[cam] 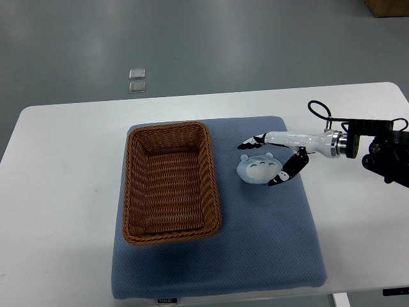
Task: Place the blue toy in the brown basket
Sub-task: 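Lower the right hand onto the blue plush toy and close fingers, then lift the toy with the right hand and carry it over the basket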
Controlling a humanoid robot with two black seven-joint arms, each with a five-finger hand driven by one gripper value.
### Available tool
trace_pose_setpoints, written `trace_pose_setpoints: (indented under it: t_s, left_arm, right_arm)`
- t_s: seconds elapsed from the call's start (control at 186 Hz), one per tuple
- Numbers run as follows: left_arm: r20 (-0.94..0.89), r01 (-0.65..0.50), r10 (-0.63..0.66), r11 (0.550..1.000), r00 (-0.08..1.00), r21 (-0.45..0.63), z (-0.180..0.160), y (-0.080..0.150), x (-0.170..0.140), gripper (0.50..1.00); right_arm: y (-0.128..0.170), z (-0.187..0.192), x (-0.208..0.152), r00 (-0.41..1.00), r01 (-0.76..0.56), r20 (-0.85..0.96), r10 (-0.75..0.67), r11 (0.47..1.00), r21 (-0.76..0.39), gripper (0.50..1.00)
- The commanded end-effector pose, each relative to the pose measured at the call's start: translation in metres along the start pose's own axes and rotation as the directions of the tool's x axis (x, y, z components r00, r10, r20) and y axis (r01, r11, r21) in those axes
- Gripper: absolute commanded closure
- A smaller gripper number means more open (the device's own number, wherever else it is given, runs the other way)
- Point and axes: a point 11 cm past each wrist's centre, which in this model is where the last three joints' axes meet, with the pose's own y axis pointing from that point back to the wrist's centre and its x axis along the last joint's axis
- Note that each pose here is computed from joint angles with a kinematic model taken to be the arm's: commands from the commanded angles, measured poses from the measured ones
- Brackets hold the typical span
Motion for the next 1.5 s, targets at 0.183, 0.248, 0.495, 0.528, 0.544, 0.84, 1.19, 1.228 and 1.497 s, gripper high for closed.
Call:
trace_pose_setpoints:
  t_s: [0.183,0.248,0.495,0.528,0.544,0.84,1.19,1.228,1.497]
  left_arm:
    - [0.002,0.0,0.0,1.0,1.0,0.0,0.0,0.0,0.0,0.5]
    - [0.002,0.0,0.0,1.0,1.0,0.0,0.0,0.0,0.0,0.5]
    - [0.002,0.0,0.0,1.0,1.0,0.0,0.0,0.0,0.0,0.5]
    - [0.002,0.0,0.0,1.0,1.0,0.0,0.0,0.0,0.0,0.5]
    - [0.002,0.0,0.0,1.0,1.0,0.0,0.0,0.0,0.0,0.5]
    - [0.002,0.0,0.0,1.0,1.0,0.0,0.0,0.0,0.0,0.5]
    - [0.002,0.0,0.0,1.0,1.0,0.0,0.0,0.0,0.0,0.5]
    - [0.002,0.0,0.0,1.0,1.0,0.0,0.0,0.0,0.0,0.5]
    - [0.002,0.0,0.0,1.0,1.0,0.0,0.0,0.0,0.0,0.5]
  right_arm:
    - [-0.003,0.007,-0.005,0.999,-0.037,-0.031,0.037,0.999,-0.024,0.591]
    - [-0.003,0.011,-0.006,0.999,-0.039,-0.032,0.037,0.998,-0.045,0.595]
    - [-0.002,0.015,-0.006,0.999,-0.038,-0.031,0.036,0.997,-0.071,0.654]
    - [-0.002,0.015,-0.006,0.999,-0.038,-0.031,0.036,0.997,-0.071,0.681]
    - [-0.002,0.015,-0.006,0.999,-0.039,-0.032,0.037,0.997,-0.071,0.689]
    - [-0.002,0.014,-0.006,0.999,-0.034,-0.037,0.031,0.997,-0.071,0.92]
    - [-0.001,0.006,0.013,0.995,-0.094,-0.025,0.093,0.995,-0.035,1.0]
    - [-0.002,0.002,0.019,0.993,-0.115,-0.023,0.114,0.993,-0.022,1.0]
    - [-0.024,-0.037,0.037,0.983,-0.182,0.021,0.181,0.975,0.13,1.0]
